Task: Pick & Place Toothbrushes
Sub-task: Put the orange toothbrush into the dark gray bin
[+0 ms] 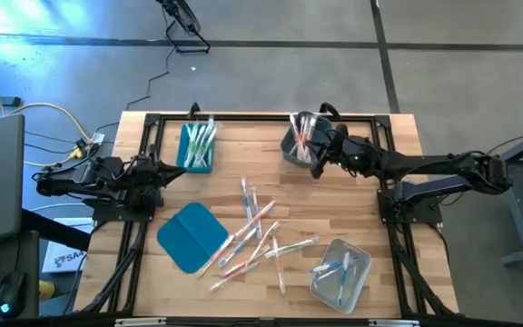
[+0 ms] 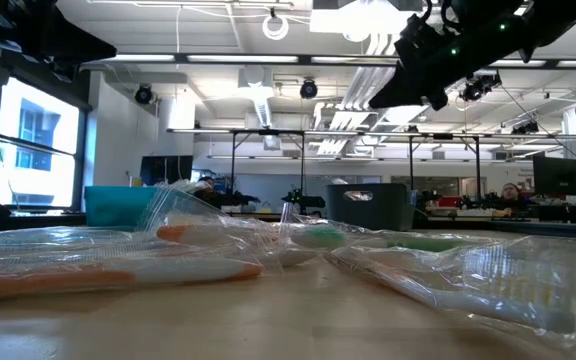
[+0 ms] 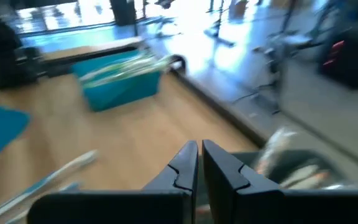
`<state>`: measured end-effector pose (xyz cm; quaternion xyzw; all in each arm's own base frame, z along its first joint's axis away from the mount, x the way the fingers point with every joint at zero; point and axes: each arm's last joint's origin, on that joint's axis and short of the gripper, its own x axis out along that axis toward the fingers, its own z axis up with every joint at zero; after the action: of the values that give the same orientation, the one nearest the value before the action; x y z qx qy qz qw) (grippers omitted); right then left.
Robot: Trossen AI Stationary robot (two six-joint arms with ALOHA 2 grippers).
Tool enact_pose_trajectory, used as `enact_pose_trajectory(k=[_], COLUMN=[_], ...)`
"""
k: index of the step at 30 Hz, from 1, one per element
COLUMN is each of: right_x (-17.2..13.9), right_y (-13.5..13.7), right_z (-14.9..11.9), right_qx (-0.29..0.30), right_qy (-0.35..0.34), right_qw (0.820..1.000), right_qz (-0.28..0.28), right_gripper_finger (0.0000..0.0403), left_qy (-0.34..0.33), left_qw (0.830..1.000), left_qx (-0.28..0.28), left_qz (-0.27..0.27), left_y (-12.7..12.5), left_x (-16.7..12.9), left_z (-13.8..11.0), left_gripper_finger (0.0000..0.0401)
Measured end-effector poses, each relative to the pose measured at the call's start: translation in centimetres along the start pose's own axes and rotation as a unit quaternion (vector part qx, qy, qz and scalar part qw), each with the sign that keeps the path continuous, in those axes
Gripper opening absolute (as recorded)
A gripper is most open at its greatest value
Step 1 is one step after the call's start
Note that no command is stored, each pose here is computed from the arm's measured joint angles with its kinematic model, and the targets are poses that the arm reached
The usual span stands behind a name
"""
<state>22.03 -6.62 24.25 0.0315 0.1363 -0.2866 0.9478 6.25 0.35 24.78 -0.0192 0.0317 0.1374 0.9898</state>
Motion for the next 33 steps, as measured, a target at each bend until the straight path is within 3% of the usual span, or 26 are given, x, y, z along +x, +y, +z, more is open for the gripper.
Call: enact_pose_trajectory(k=[8,16,25,33], right_x=[-0.05,-0.03,-0.01,-0.01], right_y=[-0.04,-0.02,-0.08,-0.07], right_z=[1.02,0.65,0.41,0.25], right_qx=[-0.010,-0.017,-0.031,-0.007], right_qy=[-0.050,-0.032,-0.020,-0.013], right_qw=[0.999,0.999,0.999,1.000], right_qz=[-0.015,-0.014,-0.018,-0.017], right_gripper_finger=[0.0015,0.0015,0.0015,0.0015], left_qy=[0.000,0.000,-0.002,0.000], left_qw=[1.000,0.999,0.999,1.000], left_qx=[0.000,0.040,0.035,0.027], left_qz=[0.002,0.003,0.003,0.003], left_y=[0.01,0.02,0.01,0.02], left_x=[0.00,0.00,0.00,0.00], left_z=[0.00,0.00,0.04,-0.01], left_gripper_finger=[0.0000,0.0000,0.0000,0.0000])
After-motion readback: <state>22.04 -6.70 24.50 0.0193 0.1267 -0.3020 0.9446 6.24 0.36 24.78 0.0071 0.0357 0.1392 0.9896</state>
